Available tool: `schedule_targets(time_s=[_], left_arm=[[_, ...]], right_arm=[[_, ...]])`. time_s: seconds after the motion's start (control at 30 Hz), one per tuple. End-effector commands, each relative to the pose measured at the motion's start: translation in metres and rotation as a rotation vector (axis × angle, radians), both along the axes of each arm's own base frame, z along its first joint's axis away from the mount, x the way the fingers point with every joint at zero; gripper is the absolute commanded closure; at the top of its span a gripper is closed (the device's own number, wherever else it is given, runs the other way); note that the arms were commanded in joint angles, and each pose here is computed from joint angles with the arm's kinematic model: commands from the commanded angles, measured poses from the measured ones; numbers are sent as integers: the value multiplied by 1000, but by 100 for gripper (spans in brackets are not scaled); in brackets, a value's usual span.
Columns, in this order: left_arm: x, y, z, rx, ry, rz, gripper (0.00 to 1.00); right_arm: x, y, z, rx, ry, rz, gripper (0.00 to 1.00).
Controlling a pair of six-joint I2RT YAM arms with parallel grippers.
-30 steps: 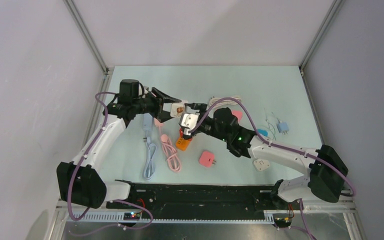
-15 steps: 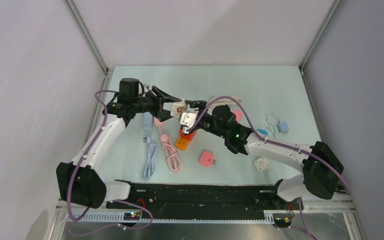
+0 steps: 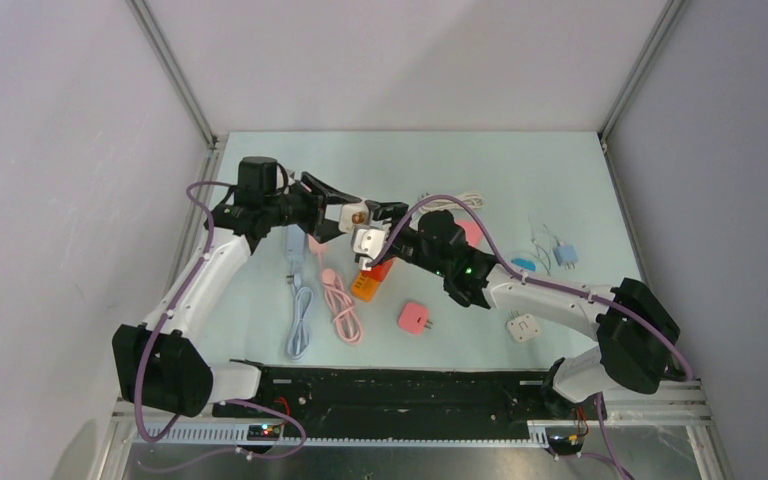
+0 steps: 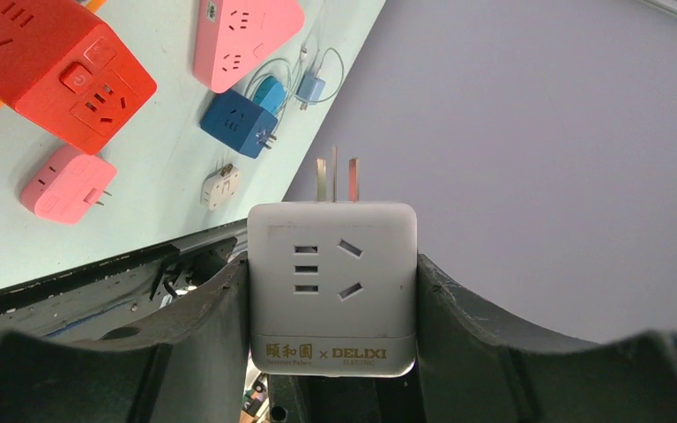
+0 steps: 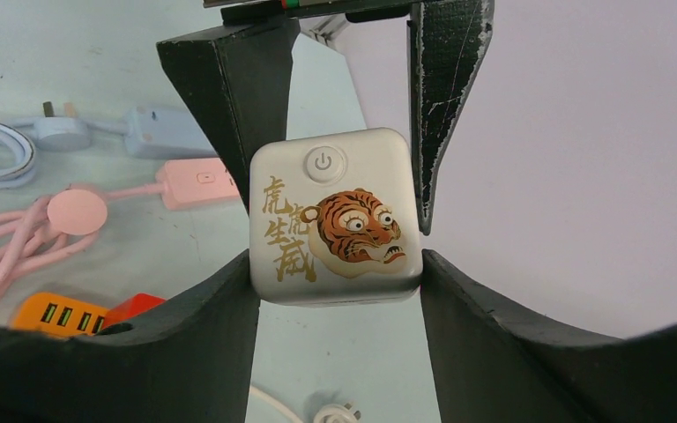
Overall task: Insert the plug
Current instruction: Adjust the plug.
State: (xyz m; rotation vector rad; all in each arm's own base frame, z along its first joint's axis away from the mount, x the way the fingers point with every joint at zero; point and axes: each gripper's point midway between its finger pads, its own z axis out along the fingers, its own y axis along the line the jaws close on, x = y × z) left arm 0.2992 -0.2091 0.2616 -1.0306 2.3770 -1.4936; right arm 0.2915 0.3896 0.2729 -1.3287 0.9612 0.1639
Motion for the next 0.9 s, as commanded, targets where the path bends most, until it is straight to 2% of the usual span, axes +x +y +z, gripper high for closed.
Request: schedule_targets(time_s=[0.0,0.03,0.17,0.37,0.6,0.87], left_arm=[[-7,-10,22,-53,-61,-68,59],[-7,-10,22,-52,-62,-69,49],[-4,-11,23,-43,-79,-74,22],[8,-7,26,16,-174,-84,2],[18,4,17,86,-240,-89,0],[32,29,19,194,-374,-71,0]], right_arm=[[-3,12,32,63,-63,18,100],[-3,11,32,65,-61,17,100],[-4,9,36,78,-50,17,100],[-11,4,38,92,6,27,100],[-13,-10,50,204,162,15,100],[-11,-29,60,416,451,-63,100]])
